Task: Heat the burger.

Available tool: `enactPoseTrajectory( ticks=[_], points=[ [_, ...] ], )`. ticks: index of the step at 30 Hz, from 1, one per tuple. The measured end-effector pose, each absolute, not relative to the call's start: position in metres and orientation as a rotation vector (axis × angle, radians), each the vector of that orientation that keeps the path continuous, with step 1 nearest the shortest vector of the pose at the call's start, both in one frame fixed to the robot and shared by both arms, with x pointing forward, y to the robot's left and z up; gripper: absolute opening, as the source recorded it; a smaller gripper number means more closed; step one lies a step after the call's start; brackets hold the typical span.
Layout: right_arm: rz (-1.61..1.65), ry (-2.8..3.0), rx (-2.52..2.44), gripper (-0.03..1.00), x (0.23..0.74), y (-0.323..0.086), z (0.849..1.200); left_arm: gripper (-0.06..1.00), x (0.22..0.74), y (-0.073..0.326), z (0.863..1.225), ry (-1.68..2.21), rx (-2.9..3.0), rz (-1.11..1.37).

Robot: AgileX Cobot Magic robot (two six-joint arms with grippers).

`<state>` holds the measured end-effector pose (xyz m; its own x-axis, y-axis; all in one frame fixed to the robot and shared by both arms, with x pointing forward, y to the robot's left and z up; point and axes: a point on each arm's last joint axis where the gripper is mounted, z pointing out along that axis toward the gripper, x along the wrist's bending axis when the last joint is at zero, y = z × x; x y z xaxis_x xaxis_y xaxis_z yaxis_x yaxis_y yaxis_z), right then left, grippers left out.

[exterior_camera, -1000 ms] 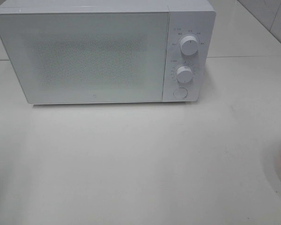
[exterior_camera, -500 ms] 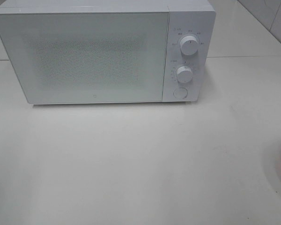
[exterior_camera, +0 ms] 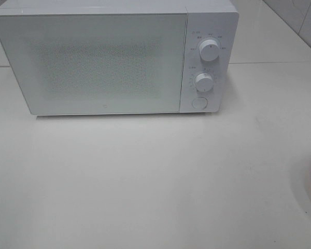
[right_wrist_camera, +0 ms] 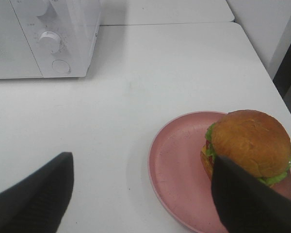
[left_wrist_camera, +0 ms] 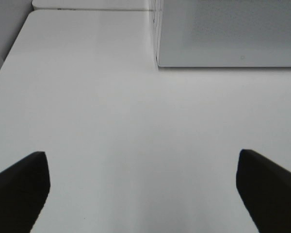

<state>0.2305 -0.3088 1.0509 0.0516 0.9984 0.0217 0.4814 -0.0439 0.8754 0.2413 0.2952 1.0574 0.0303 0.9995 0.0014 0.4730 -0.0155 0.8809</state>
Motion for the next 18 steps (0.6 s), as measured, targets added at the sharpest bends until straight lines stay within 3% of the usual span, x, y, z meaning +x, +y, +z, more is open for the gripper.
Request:
enactPoseTrajectory(
  ticks=[18],
  points=[
    [0.919, 1.517, 1.618, 0.74, 0.2305, -0.3088, 1.0509, 0.99, 0.2325, 0.2947, 1.0573, 1.495, 1.547, 0.957]
  ],
)
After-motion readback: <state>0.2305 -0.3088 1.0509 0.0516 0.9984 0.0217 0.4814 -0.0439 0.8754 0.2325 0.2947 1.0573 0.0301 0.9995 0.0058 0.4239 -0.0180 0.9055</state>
